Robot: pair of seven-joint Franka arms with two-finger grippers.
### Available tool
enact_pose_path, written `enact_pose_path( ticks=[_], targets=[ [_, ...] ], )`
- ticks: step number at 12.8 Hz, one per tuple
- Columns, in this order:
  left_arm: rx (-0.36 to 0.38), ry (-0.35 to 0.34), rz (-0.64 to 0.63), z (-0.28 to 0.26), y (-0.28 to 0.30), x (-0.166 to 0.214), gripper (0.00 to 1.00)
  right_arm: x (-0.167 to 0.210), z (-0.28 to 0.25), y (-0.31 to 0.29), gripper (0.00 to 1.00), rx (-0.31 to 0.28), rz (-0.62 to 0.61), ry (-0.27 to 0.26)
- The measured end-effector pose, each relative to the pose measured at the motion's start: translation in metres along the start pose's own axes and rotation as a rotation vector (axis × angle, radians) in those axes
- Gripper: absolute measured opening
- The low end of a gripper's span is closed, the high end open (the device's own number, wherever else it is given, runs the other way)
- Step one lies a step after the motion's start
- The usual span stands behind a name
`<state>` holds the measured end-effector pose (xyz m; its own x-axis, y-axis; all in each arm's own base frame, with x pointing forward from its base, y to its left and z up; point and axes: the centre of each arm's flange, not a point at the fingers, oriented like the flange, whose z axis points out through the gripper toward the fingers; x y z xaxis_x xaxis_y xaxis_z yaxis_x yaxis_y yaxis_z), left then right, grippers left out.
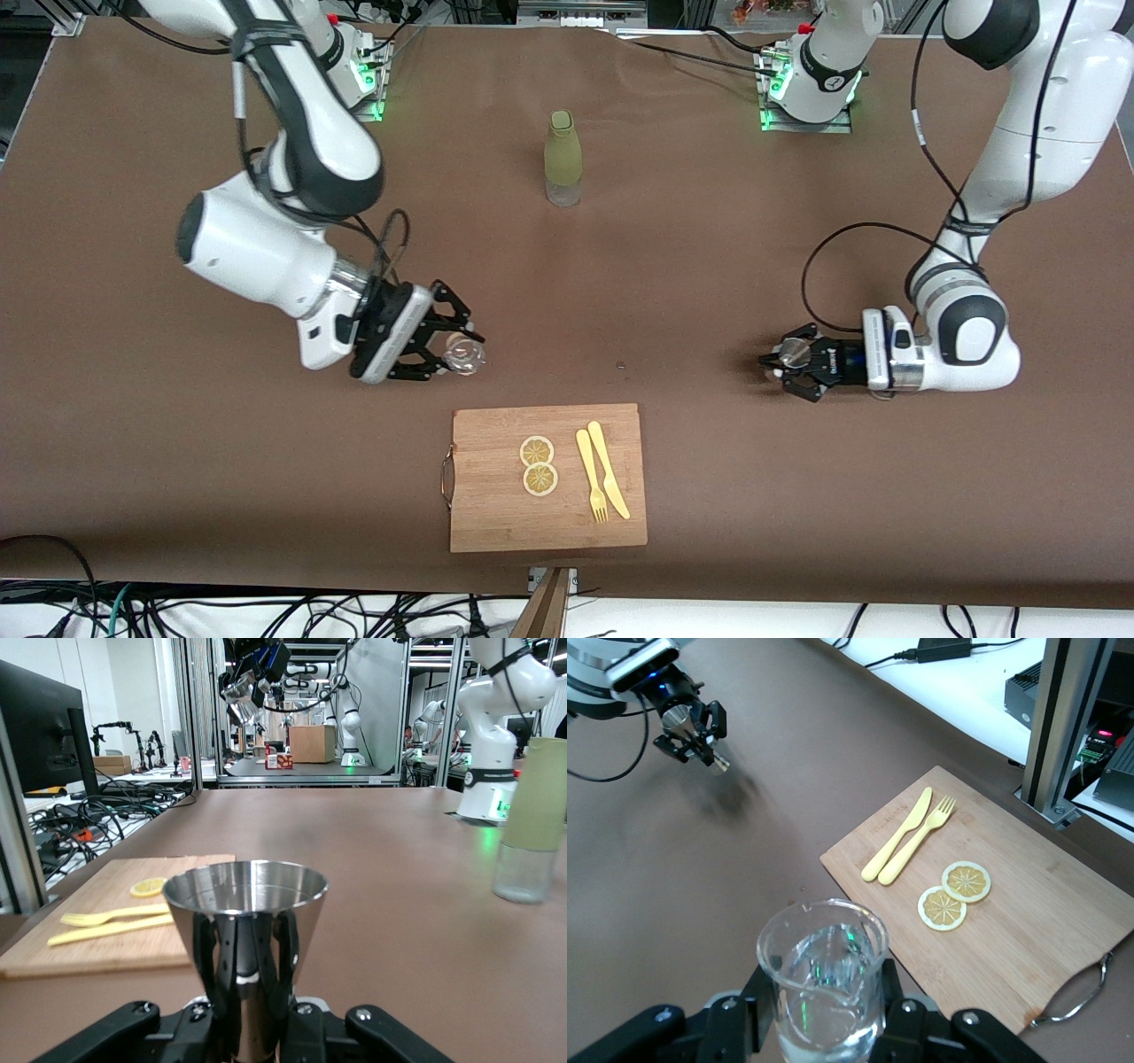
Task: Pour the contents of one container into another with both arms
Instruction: 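Carry the beaker back with the right gripper while the left gripper withdraws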
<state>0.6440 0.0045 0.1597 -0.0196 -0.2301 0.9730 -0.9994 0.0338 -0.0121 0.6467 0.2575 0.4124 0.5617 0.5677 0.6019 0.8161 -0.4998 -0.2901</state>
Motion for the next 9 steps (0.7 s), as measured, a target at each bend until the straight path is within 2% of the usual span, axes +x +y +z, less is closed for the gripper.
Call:
enact_pose_path(
  ticks=[4,9],
  targets=[
    [0.03,0.006,-0.019,-0.069,0.016,-0.016,0.09,-0.057,-0.045,0.03,0.5,0.079,-0.025,0.052],
    [0.07,0.002,-0.06,-0.129,0.039,-0.038,0.09,-0.126,-0.087,0.068,0.5,0.223,-0.134,0.102]
  ],
)
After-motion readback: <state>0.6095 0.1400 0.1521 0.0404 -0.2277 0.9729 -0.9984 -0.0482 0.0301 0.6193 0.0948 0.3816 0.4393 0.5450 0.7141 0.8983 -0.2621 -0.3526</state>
